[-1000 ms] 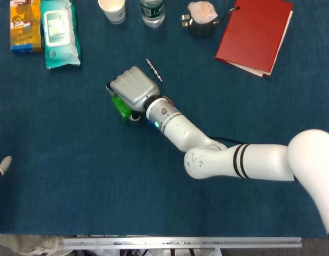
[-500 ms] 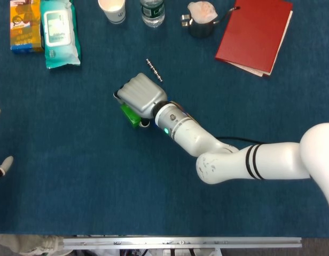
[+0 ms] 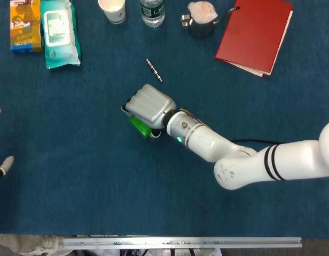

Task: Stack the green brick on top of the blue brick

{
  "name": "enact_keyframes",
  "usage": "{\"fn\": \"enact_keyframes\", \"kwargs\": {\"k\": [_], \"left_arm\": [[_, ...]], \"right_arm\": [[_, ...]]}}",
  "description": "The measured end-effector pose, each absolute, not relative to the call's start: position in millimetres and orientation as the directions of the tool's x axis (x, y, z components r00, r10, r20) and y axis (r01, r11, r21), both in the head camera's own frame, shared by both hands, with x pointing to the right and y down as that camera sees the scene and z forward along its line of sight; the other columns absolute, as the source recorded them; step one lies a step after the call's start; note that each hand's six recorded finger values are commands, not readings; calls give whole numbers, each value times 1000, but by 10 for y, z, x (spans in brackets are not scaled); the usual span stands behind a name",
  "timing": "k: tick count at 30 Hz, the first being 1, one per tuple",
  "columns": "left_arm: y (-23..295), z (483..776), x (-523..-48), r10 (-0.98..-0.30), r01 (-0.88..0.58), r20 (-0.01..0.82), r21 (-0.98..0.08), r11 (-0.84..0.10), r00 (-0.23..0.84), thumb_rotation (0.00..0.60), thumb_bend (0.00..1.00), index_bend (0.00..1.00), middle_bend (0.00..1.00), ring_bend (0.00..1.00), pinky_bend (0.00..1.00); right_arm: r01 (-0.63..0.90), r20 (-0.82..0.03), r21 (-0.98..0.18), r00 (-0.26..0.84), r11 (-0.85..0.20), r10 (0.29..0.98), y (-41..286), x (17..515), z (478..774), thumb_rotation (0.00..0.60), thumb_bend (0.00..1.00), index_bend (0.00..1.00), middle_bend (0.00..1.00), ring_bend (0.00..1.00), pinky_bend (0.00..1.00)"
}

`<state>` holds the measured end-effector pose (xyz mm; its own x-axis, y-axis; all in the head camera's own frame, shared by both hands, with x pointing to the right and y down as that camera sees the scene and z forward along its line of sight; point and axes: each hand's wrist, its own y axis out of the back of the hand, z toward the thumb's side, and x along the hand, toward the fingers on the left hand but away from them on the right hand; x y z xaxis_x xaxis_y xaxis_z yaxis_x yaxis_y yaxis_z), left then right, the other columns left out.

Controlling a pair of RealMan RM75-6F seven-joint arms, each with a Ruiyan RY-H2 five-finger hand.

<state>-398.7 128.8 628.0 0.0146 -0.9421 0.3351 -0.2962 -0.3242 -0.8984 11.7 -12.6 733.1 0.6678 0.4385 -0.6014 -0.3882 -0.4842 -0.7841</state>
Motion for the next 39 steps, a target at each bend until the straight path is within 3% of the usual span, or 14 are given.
{"fn": "enact_keyframes", "kwargs": {"k": [10,22,39], "left_arm": [[1286,6266,-3978,-943,-296,332,-900,-321,15,600,222,134,205,178,202],[1275,6280,-3922,-942,-295,334,-898,-327,28,600,222,134,205,178,202],[1277,6295,-3902,-941,-299,336,-896,-328,27,600,223,134,205,178,202]], "right_arm": [[-307,-536,-822,702,-480,469,-255,125,7123,600,226,528,516,435,501],[-349,-560,-808,706,-475,433,-301,405,6936,600,226,529,516,435,501],[-390,-594,-792,670,-470,445,-399,667,7112,600,226,529,516,435,501]]}}
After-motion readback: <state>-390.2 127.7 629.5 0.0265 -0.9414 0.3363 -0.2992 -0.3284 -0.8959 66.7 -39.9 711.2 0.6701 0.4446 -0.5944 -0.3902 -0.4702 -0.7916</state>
